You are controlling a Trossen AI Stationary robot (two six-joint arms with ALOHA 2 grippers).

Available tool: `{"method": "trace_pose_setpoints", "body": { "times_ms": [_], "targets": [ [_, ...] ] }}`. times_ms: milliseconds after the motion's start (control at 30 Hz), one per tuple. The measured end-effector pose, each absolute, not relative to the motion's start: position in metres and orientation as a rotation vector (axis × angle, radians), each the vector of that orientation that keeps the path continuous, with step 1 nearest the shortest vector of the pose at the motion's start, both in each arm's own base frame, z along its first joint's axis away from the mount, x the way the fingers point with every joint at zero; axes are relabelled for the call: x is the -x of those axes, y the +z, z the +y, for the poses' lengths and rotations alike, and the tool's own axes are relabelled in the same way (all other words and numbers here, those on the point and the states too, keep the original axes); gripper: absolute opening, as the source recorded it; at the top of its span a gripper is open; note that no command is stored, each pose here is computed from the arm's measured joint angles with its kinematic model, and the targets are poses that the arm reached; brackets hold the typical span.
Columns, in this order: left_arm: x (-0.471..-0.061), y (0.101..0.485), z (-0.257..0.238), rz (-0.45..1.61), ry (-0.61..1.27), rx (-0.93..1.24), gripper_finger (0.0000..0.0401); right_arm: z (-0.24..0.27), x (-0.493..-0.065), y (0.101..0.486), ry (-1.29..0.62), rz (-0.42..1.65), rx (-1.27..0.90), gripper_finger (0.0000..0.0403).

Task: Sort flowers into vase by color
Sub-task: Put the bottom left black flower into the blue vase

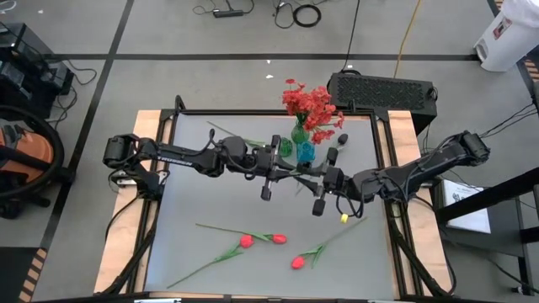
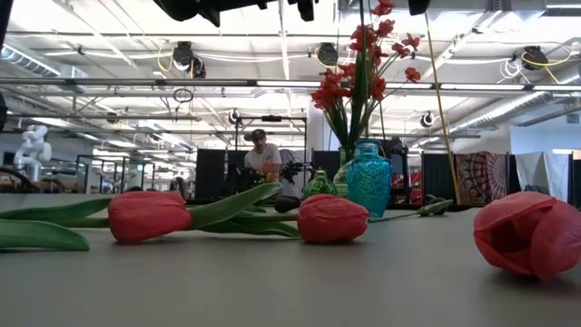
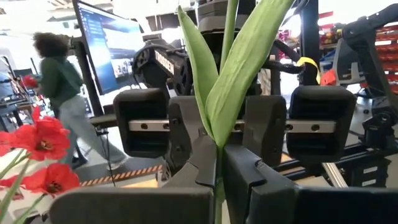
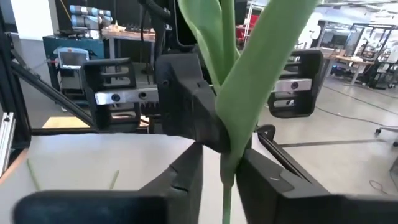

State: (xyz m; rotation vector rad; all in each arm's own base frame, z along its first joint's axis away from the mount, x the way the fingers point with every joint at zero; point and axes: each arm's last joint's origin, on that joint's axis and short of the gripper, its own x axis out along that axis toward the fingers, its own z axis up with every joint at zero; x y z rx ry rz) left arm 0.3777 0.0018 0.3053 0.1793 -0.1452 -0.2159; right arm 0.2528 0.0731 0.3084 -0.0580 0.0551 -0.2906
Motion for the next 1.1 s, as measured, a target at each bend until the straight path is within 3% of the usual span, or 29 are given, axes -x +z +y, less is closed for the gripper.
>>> {"method": "trace_pose_setpoints", "body": {
  "times_ms": [200, 567, 1100],
  "targets": [
    [-0.378, 0.305, 0.002, -0.146, -0.224, -0.179, 0.0021, 0.073, -0.253, 0.308, -0.294, 0.059, 0.072, 0.0008],
    [-0.378, 0.305, 0.002, -0.138, -0.215, -0.179, 0.0098, 0.072, -0.253, 0.308, -0.312, 0.062, 0.077, 0.0003],
    [-0.373, 0.293, 0.007, 0.073, -0.043, -0.237, 0.0102, 0.076, -0.231, 0.321, -0.546, 0.069, 0.196, 0.0001]
  ]
}}
